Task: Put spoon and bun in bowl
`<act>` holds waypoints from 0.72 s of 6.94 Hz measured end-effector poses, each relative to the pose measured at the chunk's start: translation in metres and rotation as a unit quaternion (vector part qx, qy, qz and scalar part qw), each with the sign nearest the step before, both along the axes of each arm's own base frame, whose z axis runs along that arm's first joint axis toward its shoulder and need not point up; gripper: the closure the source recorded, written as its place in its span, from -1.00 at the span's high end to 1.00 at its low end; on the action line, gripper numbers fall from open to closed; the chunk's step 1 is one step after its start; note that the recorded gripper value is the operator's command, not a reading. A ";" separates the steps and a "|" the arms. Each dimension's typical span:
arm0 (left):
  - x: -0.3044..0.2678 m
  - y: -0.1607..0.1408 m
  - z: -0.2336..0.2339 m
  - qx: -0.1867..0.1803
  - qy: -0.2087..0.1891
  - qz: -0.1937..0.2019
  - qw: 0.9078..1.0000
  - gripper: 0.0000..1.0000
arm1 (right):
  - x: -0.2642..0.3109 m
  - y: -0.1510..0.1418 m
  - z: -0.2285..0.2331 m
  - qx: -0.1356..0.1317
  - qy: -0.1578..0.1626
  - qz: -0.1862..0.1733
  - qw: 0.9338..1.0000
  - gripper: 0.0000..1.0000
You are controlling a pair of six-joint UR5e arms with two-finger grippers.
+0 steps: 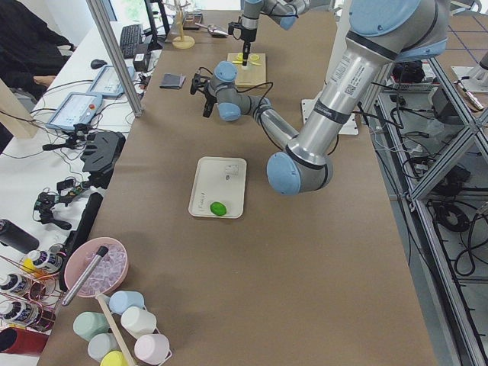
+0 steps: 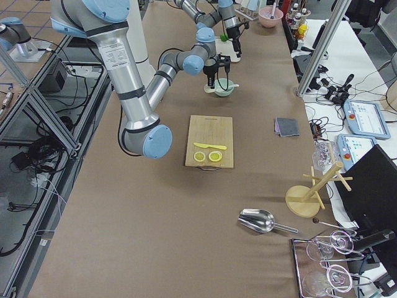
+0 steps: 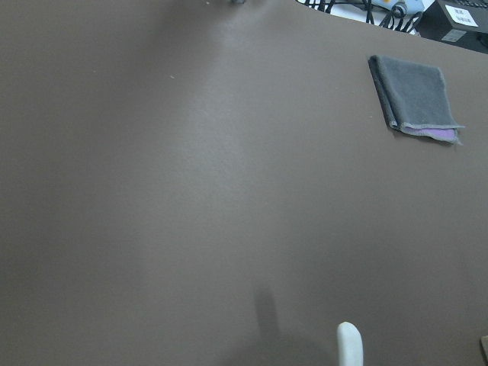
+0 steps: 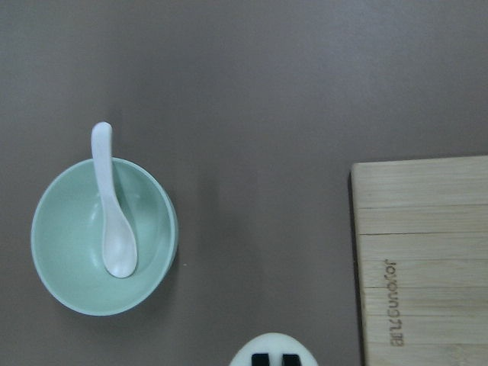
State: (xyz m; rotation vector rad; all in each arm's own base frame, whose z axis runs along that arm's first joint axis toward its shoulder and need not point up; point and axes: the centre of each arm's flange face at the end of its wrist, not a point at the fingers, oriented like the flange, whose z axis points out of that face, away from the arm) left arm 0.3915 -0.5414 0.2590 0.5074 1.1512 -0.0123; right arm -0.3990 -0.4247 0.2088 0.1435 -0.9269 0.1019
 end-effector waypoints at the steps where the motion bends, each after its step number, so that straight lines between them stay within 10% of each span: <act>1: -0.072 0.001 0.052 0.066 -0.054 0.016 0.996 0.97 | -0.027 -0.015 -0.026 0.008 -0.004 0.005 1.000 -1.00; 5: -0.288 -0.013 0.162 0.093 -0.131 0.004 0.987 0.97 | -0.126 -0.045 -0.058 0.031 0.003 0.024 0.999 -1.00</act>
